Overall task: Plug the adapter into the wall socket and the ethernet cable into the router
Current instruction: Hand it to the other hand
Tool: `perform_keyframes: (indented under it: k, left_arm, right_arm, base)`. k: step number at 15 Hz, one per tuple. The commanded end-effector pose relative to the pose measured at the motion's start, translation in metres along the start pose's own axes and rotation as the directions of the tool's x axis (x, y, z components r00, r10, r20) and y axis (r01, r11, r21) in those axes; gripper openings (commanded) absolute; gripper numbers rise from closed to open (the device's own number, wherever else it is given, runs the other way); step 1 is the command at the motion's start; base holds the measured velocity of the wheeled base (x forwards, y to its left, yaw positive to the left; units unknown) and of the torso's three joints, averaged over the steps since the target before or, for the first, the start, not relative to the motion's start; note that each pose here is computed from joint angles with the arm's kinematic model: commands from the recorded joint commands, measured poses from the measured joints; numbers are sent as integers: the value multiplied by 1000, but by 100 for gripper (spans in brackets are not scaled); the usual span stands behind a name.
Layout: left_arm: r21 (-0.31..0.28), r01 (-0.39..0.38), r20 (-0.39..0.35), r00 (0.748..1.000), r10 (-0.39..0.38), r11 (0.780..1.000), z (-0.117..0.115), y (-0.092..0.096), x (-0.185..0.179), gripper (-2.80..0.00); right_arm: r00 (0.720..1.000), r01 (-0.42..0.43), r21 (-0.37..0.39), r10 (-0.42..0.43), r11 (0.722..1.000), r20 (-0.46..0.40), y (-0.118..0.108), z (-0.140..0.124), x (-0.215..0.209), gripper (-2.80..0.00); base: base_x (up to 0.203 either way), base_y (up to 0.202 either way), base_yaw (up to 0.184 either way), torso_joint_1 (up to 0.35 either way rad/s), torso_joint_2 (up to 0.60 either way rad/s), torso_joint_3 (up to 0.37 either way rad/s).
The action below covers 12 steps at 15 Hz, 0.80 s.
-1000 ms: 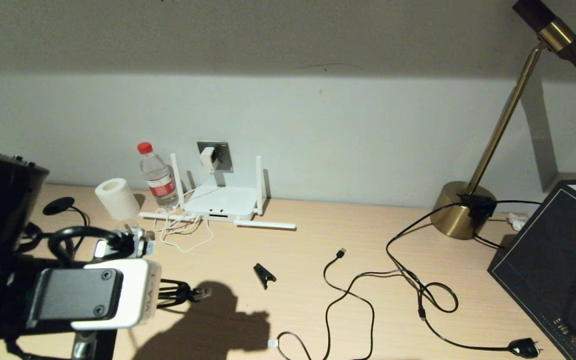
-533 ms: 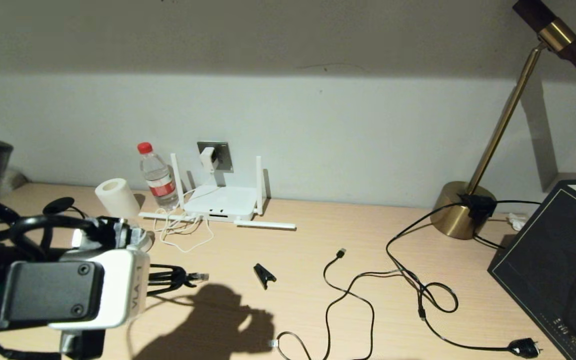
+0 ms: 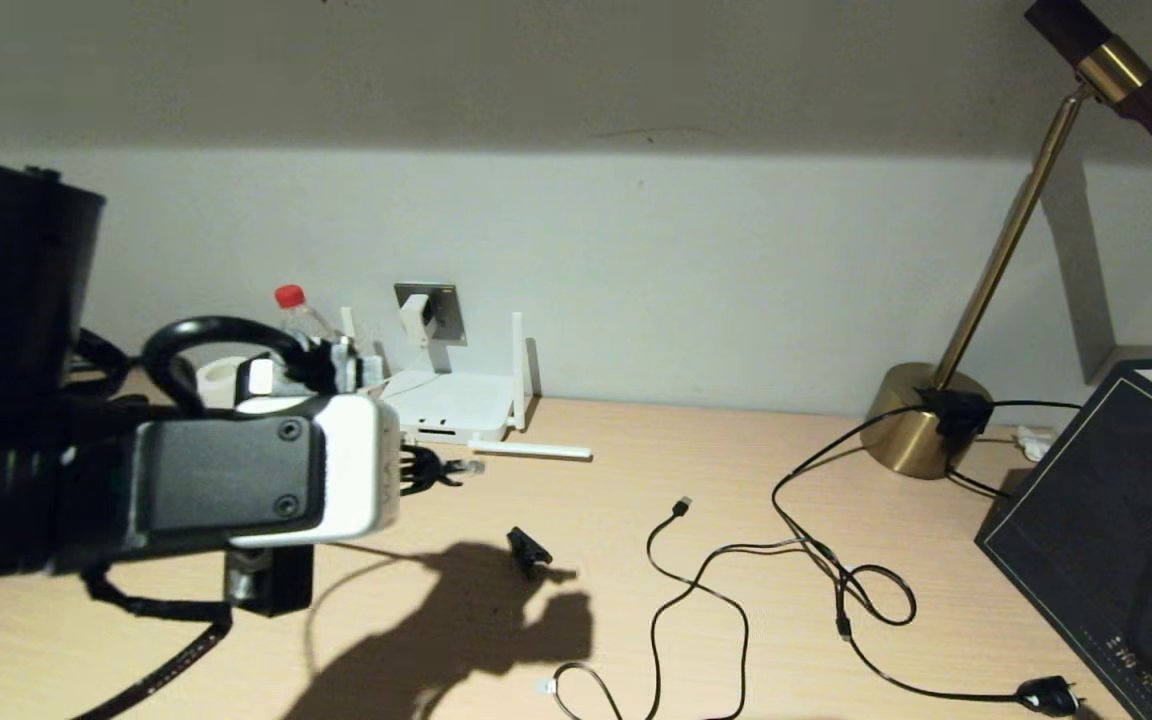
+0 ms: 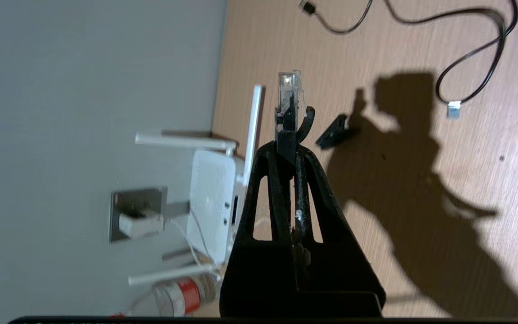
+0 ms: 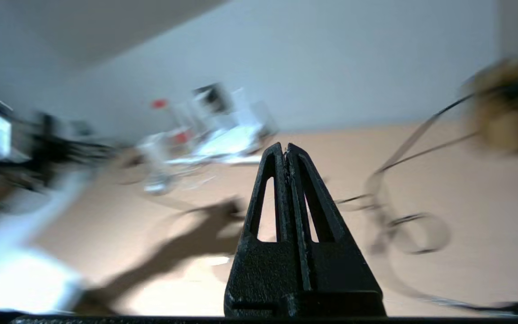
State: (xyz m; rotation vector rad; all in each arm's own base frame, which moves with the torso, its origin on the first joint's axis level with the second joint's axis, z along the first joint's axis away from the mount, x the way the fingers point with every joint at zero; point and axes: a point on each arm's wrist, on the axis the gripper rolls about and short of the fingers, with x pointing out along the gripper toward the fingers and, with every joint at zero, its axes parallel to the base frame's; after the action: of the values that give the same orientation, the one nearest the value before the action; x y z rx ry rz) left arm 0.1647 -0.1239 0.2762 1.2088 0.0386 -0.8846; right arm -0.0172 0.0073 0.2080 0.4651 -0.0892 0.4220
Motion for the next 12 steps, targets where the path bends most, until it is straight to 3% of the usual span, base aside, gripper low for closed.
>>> perform_keyframes:
  k: [1,3,5,8,12]
  left_arm:
    - [19,44,1,999,-44,999,12,-7,18,-280]
    - [15,39,-3,999,-39,999,15,-4,31,-280]
    - [19,14,12,1000,-15,1000,18,-2,42,-280]
    - [19,-18,23,1000,18,1000,25,12,51,-280]
    - [26,-89,61,994,87,996,38,35,56,-280]
  right_arm:
    - [975,57,145,-24,988,-222,-19,16,73,-280]
    - [953,39,194,22,980,-303,-29,28,121,-280]
    - [920,-28,250,123,968,-372,-37,33,161,-280]
    - [854,-208,344,342,916,-393,-23,50,195,-280]
    - [785,-278,405,449,871,-427,-4,48,238,-280]
  base:
    - [0,0,0,0,0,0]
    - [0,0,0,0,0,0]
    - [0,0,0,0,0,0]
    - [0,0,0,0,0,0]
    - [0,0,0,0,0,0]
